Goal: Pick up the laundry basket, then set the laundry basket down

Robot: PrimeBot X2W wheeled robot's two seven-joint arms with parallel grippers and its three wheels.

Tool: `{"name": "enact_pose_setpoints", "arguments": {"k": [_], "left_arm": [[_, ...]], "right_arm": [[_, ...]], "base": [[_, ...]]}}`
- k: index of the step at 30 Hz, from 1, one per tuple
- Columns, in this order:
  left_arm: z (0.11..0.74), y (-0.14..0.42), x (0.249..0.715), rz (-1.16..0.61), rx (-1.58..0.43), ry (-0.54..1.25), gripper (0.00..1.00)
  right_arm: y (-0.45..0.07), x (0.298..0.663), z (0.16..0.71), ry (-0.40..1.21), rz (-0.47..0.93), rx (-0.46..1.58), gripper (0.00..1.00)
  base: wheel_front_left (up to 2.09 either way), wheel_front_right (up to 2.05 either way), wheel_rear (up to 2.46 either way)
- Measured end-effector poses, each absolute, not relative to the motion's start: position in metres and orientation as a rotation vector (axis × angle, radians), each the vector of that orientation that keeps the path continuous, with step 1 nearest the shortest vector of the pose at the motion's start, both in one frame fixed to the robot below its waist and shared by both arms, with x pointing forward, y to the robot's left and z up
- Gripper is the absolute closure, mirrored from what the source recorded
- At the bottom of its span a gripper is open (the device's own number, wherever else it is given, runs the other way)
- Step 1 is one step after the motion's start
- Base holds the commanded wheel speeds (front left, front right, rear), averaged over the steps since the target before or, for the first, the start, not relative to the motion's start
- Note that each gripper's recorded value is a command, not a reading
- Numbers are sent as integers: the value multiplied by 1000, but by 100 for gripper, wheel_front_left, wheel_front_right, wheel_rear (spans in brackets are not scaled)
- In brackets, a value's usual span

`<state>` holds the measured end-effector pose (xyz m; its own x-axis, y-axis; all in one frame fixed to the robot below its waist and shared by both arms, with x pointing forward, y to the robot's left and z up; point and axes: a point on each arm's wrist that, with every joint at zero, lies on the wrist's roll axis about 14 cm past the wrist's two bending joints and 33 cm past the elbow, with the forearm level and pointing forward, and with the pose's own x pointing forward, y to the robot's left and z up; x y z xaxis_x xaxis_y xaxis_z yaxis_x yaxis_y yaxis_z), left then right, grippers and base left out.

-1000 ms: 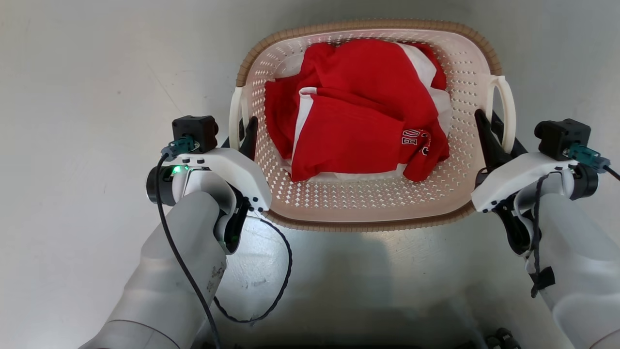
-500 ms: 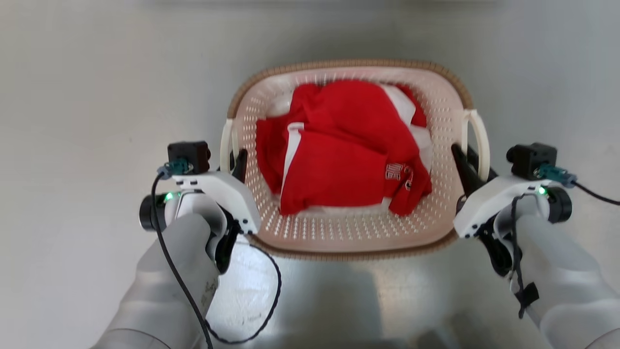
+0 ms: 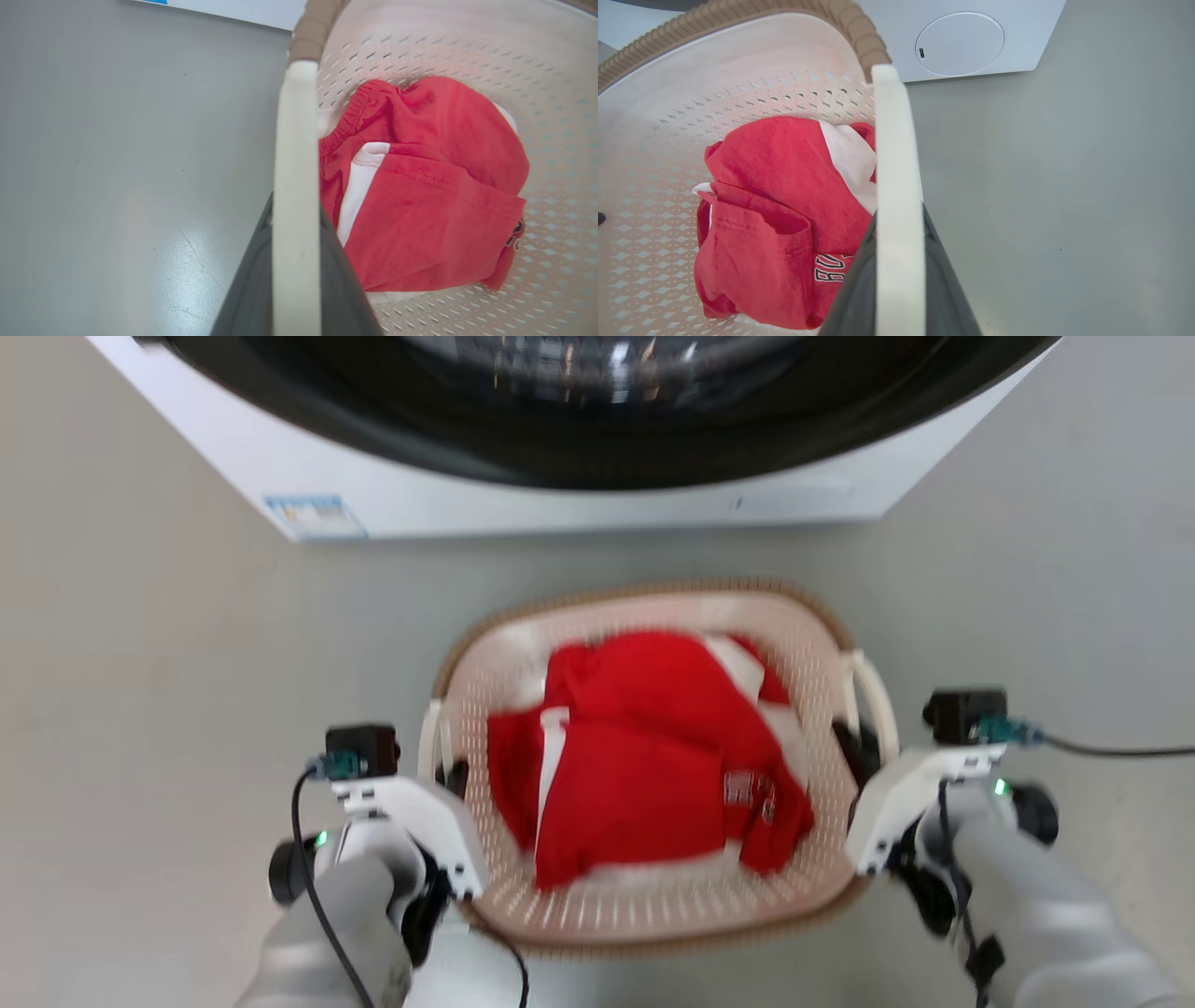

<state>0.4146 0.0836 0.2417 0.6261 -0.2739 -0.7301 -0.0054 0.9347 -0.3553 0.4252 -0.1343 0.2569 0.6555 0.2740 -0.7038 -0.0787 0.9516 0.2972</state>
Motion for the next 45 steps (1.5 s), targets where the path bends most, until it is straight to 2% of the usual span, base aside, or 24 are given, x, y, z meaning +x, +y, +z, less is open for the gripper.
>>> {"name": "enact_pose_setpoints", "arguments": {"k": [7, 20, 32, 45], "left_arm": [[265, 81, 381, -182, -335, 918, 100], [305, 73, 356, -237, -315, 934, 100], [303, 78, 333, -233, -316, 1006, 100], [303, 78, 333, -235, -314, 1006, 100]], "right_arm": [[-134, 384, 279, 878, 181, 277, 100], [-137, 352, 316, 895, 183, 264, 100], [-130, 338, 318, 950, 212, 260, 100], [-127, 334, 317, 957, 230, 247, 100]], "base": [[0, 0, 0], [0, 0, 0], [0, 0, 0], [0, 0, 0]]}}
